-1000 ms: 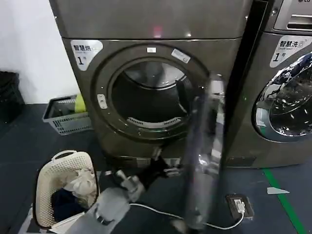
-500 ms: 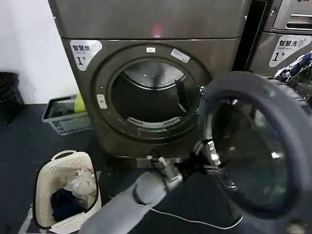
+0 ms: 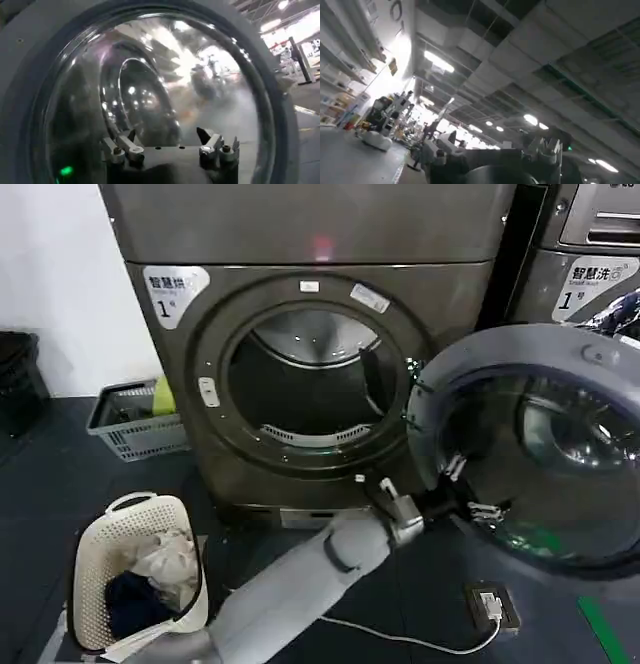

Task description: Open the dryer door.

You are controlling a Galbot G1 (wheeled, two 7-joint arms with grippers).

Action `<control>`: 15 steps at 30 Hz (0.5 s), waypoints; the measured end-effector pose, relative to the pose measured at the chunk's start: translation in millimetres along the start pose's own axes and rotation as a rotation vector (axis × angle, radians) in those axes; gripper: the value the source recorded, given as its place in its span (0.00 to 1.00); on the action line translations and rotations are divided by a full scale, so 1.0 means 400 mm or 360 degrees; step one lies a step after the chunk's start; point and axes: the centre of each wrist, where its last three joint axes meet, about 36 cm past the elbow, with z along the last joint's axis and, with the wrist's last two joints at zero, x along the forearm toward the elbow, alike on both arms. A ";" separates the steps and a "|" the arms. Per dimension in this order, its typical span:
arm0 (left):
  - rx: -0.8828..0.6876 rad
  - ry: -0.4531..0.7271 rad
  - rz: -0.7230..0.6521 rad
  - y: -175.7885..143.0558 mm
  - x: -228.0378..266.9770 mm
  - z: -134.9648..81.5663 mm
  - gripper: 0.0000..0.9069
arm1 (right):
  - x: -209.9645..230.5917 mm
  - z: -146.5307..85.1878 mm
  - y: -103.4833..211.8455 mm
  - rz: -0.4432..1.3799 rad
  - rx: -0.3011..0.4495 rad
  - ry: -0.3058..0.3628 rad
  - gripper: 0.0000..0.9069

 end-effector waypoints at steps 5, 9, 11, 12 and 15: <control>-0.0006 0.0010 -0.0012 0.016 -0.028 0.003 1.00 | -0.012 0.011 -0.009 0.0018 0.0005 -0.0018 1.00; -0.0012 0.0022 -0.0013 0.019 -0.023 0.005 1.00 | -0.016 0.014 -0.006 0.0019 -0.0003 -0.0028 1.00; -0.0013 0.0034 -0.0001 0.018 -0.012 0.006 1.00 | -0.016 0.016 -0.003 0.0012 -0.0006 -0.0028 1.00; -0.0011 0.0040 0.0011 0.015 -0.002 0.007 1.00 | -0.017 0.017 -0.001 0.0007 -0.0007 -0.0026 1.00; -0.0028 0.0055 0.0026 0.015 0.034 0.005 1.00 | -0.019 0.021 0.005 -0.0011 -0.0008 -0.0028 1.00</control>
